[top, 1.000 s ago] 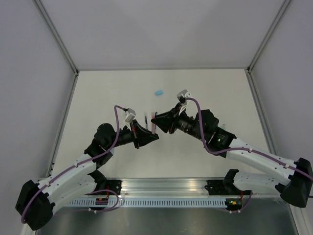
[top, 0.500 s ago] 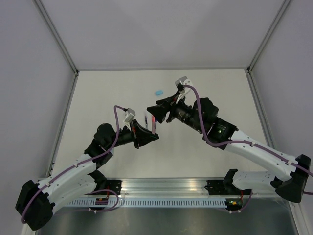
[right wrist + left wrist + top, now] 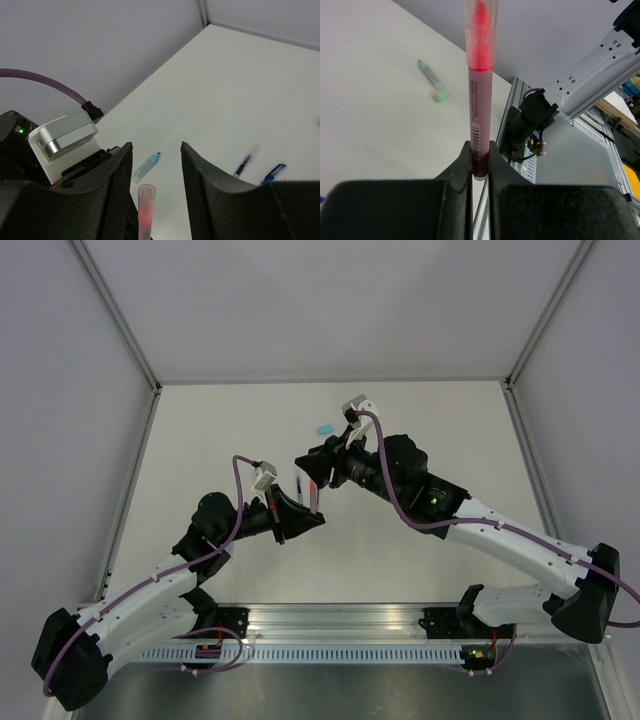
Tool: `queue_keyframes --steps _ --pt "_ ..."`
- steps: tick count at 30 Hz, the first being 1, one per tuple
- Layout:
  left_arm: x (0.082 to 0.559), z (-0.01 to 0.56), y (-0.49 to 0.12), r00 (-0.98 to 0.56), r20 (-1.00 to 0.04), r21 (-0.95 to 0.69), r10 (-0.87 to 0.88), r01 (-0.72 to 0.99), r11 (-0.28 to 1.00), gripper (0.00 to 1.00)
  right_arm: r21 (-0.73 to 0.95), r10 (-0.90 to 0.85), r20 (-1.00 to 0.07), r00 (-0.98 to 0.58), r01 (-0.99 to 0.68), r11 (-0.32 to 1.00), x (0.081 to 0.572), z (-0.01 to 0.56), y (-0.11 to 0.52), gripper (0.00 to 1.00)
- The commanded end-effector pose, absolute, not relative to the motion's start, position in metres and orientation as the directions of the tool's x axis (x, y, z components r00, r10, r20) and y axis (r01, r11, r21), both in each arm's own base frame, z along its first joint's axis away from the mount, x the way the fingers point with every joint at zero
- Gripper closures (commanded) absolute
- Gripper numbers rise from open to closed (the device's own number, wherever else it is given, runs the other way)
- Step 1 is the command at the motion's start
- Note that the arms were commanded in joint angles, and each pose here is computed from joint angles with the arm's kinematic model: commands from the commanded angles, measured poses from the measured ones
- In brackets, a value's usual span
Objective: Insert the pens into the pen caps
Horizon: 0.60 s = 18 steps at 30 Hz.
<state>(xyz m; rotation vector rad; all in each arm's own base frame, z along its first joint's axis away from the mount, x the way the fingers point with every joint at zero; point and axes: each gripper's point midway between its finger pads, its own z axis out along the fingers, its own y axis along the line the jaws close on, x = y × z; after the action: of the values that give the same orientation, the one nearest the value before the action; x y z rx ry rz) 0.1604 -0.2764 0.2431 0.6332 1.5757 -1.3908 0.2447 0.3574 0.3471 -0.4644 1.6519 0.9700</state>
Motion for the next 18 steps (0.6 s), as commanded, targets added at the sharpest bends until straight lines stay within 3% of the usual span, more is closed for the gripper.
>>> queue_keyframes --steps 1,10,12,13,15,18 --pt "0.16 0.259 -0.276 -0.384 -0.898 -0.426 -0.213 0.88 0.211 0.98 0.377 0.212 -0.926 -0.312 -0.752 0.541 0.239 0.356 0.364 0.52" --pt "0.161 0.258 -0.277 -0.387 -0.897 -0.429 -0.211 0.878 0.213 0.98 0.408 0.191 -0.912 -0.363 -0.758 0.509 0.232 0.334 0.369 0.62" --pt "0.16 0.258 -0.277 -0.389 -0.897 -0.43 -0.21 0.877 0.213 0.98 0.415 0.184 -0.908 -0.376 -0.753 0.511 0.231 0.327 0.369 0.71" --pt "0.16 0.258 -0.277 -0.387 -0.897 -0.429 -0.211 0.878 0.213 0.98 0.418 0.185 -0.907 -0.379 -0.753 0.508 0.231 0.326 0.37 0.82" --pt "0.161 0.259 -0.276 -0.385 -0.898 -0.428 -0.215 0.878 0.215 0.98 0.423 0.171 -0.903 -0.393 -0.753 0.503 0.229 0.319 0.371 0.93" --pt "0.161 0.265 -0.276 -0.385 -0.895 -0.43 -0.226 0.878 0.21 0.98 0.434 0.14 -0.896 -0.422 -0.758 0.487 0.222 0.307 0.373 1.0"
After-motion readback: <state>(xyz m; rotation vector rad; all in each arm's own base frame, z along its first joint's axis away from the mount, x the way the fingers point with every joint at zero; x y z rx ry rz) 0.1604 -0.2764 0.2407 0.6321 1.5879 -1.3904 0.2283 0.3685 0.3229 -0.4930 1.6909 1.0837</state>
